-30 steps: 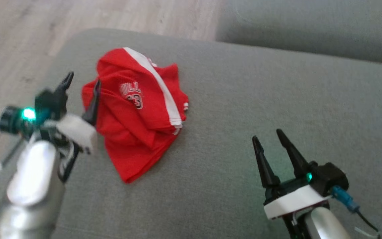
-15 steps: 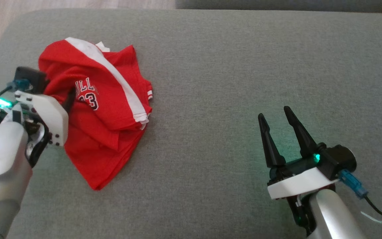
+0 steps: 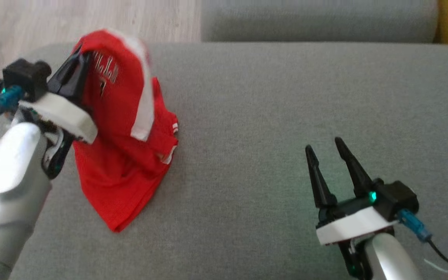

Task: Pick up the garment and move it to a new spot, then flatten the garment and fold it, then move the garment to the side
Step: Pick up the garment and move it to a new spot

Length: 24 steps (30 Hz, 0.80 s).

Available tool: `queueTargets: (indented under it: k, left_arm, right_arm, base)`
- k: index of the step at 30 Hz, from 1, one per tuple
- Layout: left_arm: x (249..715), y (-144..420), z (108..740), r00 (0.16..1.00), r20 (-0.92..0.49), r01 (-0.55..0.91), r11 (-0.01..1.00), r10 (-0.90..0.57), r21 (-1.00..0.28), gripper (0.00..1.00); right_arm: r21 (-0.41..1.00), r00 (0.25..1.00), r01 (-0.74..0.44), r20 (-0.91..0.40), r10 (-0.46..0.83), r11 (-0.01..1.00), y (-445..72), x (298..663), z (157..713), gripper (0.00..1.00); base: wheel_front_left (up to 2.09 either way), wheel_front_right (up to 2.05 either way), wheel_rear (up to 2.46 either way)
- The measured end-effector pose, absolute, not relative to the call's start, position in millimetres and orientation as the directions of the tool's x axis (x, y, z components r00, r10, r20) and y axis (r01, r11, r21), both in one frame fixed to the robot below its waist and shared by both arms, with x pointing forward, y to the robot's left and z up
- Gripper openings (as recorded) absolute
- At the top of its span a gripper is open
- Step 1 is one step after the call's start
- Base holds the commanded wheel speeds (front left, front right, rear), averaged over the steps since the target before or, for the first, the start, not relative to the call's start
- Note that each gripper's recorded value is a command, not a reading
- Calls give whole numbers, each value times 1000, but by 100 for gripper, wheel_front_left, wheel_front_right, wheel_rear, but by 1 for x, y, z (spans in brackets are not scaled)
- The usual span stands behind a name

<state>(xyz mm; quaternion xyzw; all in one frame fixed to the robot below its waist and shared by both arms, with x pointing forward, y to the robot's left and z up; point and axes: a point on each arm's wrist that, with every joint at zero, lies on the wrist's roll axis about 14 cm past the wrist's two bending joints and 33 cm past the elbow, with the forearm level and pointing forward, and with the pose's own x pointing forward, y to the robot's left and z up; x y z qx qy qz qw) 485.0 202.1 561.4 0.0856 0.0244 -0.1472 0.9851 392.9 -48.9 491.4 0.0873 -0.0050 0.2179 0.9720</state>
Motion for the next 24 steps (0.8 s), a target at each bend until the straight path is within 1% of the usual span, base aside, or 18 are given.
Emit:
queueTargets:
  k: [2, 6, 9, 10, 14, 18, 19, 20, 24]
  left_arm:
    - [481, 188, 589, 946, 5, 320, 936, -324, 148, 0]
    - [471, 164, 640, 909, 135, 369, 912, -395, 182, 0]
    - [463, 136, 663, 874, 180, 434, 892, -451, 125, 0]
    - [463, 136, 663, 874, 180, 434, 892, -451, 125, 0]
    - [454, 95, 666, 823, 166, 528, 839, -543, 131, 0]
    - [446, 55, 653, 768, 124, 617, 778, -628, 117, 0]
    - [444, 44, 649, 752, 113, 640, 760, -650, 112, 0]
    - [441, 22, 644, 718, 98, 682, 724, -689, 103, 0]
    - [440, -19, 635, 655, 80, 747, 660, -751, 78, 0]
  right_arm:
    - [164, 907, -420, 48, 418, 893, -51, 386, 493, 100]
    - [171, 911, -412, 60, 408, 895, -55, 374, 498, 100]
    - [165, 916, -401, 79, 393, 901, -60, 372, 505, 100]
    - [165, 916, -401, 79, 393, 901, -60, 372, 505, 100]
    - [176, 932, -363, 94, 351, 915, -74, 370, 510, 100]
    - [184, 949, -312, 104, 297, 932, -92, 367, 513, 100]
    - [185, 953, -299, 103, 284, 936, -97, 366, 513, 100]
    - [191, 962, -268, 106, 251, 944, -108, 364, 514, 100]
    - [197, 974, -212, 129, 189, 957, -128, 363, 521, 100]
  base:
    - [0, 0, 0]
    - [0, 0, 0]
    - [0, 0, 0]
    - [0, 0, 0]
    - [0, 0, 0]
    - [0, 0, 0]
    - [0, 0, 0]
    - [0, 0, 0]
    - [0, 0, 0]
